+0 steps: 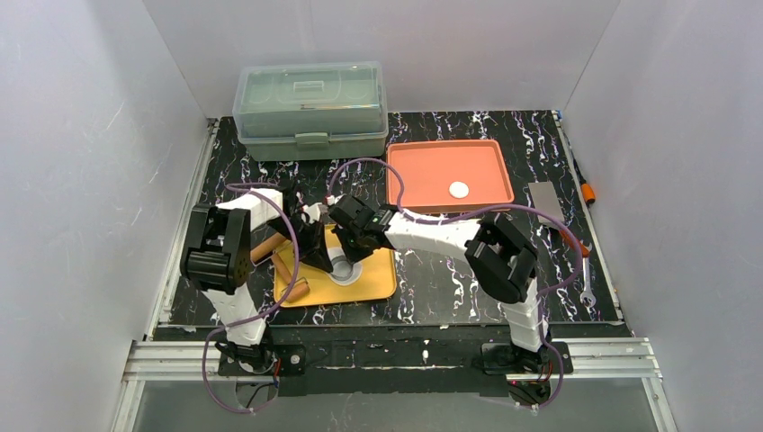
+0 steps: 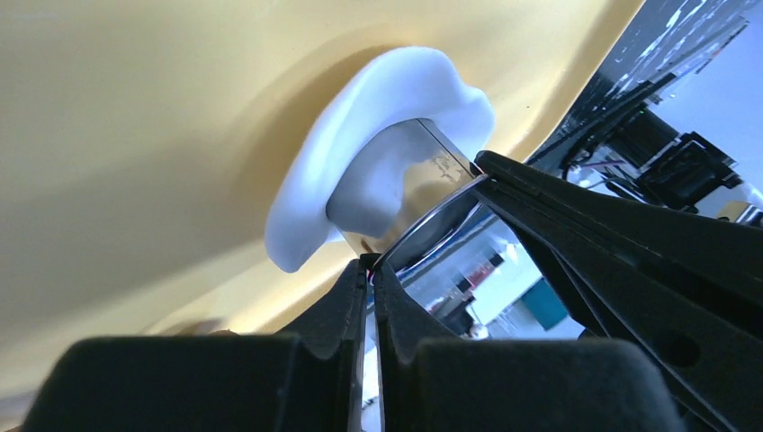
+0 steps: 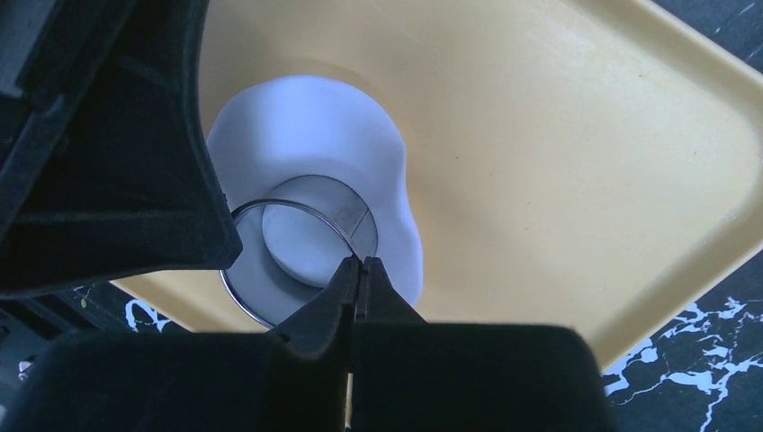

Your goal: Roll out the dumpling wrappers from the dough

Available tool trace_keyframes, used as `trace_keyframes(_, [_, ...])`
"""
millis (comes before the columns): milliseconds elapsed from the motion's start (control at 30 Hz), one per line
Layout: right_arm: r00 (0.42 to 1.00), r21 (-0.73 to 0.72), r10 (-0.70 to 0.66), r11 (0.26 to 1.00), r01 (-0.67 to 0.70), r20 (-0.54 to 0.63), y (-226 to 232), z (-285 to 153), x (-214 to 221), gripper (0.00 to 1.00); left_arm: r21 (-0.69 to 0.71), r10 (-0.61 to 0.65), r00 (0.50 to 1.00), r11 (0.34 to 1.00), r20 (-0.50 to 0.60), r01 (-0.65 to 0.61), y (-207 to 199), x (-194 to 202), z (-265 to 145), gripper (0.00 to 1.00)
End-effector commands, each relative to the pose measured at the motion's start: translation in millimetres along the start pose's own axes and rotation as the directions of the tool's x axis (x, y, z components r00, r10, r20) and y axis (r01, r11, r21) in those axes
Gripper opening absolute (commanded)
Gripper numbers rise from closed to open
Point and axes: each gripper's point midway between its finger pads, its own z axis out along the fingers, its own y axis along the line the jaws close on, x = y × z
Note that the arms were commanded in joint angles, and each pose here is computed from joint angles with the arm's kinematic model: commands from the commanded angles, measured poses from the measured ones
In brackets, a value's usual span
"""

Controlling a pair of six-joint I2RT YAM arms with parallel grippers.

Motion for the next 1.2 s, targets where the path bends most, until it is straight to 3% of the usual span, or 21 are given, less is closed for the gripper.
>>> trace_keyframes(0, [0.996, -0.02, 0.056, 0.998, -0.058, -0.073, -5, 16, 37, 0.01, -0.1, -0.075, 0.987, 0.993, -0.141, 0.061, 29, 27, 26, 0.0])
trace_keyframes(167, [0.986, -0.035, 0.131, 0.99, -0.135, -0.104, -8, 27, 64, 0.01, -0.106, -0.091, 0.984, 0.992, -0.152, 0.076, 32, 25, 30, 0.0])
trace_keyframes(267, [0.983, -0.038, 0.152, 0.987, -0.157, -0.102, -8, 28, 70, 0.01, -0.127, -0.036, 0.995, 0.992, -0.096, 0.024, 32, 12, 24, 0.0])
trace_keyframes(400, [0.993, -0.014, 0.101, 0.995, -0.102, -0.064, -13, 24, 47, 0.01, -0.19, 0.073, 0.997, 0.979, -0.007, -0.073, 33, -5, 11, 0.0])
trace_keyframes(567, [0.996, 0.025, 0.086, 0.996, -0.085, -0.021, -31, 21, 16, 0.01, -0.233, 0.174, 0.985, 0.957, -0.008, -0.171, 25, -5, 10, 0.0])
trace_keyframes(767, [0.986, -0.02, 0.134, 0.99, -0.137, -0.098, -14, 19, 76, 0.01, -0.307, 0.204, 0.979, 0.931, -0.013, -0.198, 42, -26, 12, 0.0])
trace_keyframes(900, [0.981, -0.083, 0.153, 0.983, -0.164, -0.12, 7, 20, 88, 0.01, -0.339, 0.263, 0.964, 0.911, 0.041, -0.235, 37, -45, 1, 0.0])
trace_keyframes(1000, [0.989, -0.053, 0.122, 0.991, -0.126, -0.079, -2, 20, 71, 0.01, -0.374, 0.312, 0.949, 0.886, 0.039, -0.276, 40, -46, -7, 0.0])
trace_keyframes(1167, [0.992, 0.028, 0.125, 0.992, -0.126, 0.035, -55, 17, 2, 0.01, -0.362, 0.363, 0.93, 0.859, -0.065, -0.361, 40, -16, -1, 0.0])
